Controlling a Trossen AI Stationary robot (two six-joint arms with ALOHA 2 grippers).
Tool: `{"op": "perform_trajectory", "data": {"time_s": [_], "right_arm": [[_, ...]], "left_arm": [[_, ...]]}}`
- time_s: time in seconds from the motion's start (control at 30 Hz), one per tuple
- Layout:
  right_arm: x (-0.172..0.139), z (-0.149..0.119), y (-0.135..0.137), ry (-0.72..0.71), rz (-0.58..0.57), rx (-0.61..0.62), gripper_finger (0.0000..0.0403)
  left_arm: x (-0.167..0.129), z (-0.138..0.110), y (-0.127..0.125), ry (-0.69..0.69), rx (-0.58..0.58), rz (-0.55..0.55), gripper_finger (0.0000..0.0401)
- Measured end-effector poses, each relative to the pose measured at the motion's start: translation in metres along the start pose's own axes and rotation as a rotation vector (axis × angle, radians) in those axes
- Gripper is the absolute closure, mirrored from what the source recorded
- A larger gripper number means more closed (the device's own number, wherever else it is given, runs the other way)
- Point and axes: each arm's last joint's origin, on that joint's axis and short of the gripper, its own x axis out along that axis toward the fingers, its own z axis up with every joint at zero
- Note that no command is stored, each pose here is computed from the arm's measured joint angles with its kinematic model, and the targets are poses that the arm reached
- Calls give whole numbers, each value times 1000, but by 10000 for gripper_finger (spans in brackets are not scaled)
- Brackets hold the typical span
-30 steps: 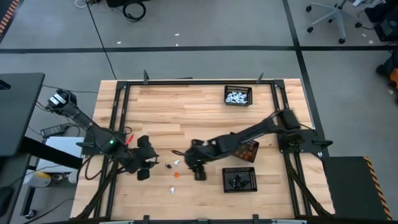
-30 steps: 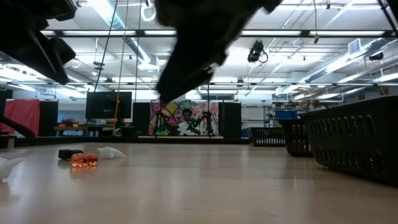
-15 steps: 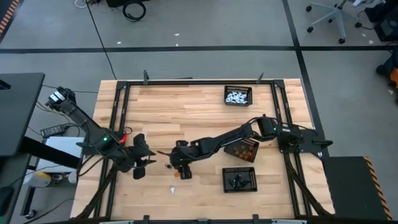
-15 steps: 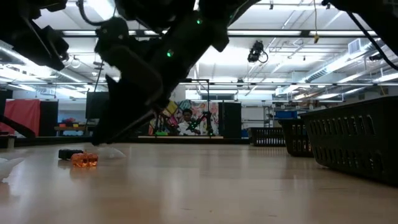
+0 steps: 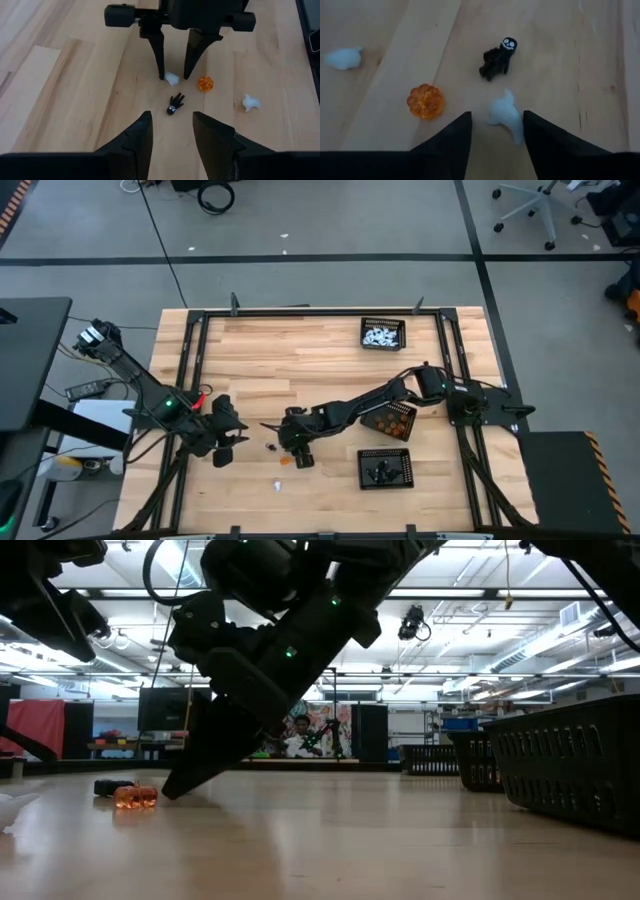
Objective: Sort Halloween decoration
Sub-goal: Put the white ghost toy into the top black bin
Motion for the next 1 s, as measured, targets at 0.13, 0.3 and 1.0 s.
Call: {"op": "perform_trajectory", "data": {"time_s": [0.13,0.3,1.0], "right_arm": [[3,-3,0,-34,-12,12,253],[4,-5,-1,-35,-39,33,304],[3,-3,-12,-67,-52,152,353]], "left_arm": [[0,-1,1,11,5,11,253],[0,-2,2,16,-25,16,253],[5,-28,-21,-10,-29,79,253]]}}
